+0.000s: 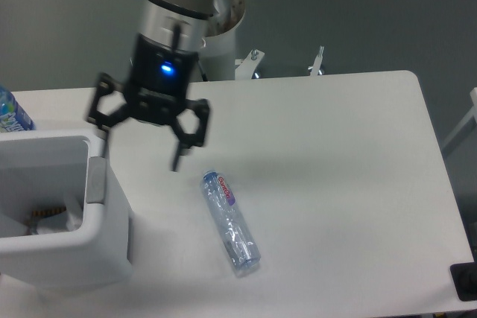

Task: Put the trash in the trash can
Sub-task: 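Move the open gripper over the clear plastic water bottle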

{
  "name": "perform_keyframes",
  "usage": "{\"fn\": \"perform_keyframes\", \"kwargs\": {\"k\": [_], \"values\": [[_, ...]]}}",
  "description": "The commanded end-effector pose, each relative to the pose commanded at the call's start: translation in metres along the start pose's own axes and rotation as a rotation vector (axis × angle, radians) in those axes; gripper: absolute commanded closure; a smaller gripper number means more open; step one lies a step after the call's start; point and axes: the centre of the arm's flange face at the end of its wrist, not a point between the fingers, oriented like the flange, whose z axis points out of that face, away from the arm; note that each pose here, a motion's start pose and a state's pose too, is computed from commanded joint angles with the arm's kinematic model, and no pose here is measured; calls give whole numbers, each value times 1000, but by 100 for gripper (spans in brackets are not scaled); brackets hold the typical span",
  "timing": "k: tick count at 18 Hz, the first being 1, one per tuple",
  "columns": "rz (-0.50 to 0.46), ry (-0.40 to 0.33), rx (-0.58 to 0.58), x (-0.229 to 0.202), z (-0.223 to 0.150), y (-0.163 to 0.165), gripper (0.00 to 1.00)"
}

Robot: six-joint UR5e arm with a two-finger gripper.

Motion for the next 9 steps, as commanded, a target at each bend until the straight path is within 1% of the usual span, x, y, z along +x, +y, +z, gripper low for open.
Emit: {"fn": "perform_keyframes", "kwargs": {"k": [2, 4, 8, 9], "values": [[-26, -70, -27, -23, 13, 0, 0], [-43, -128, -67, -40, 36, 1, 0], [-51, -207, -156, -69, 87, 9, 0], [-55, -211, -171, -75, 98, 10, 0]]}}
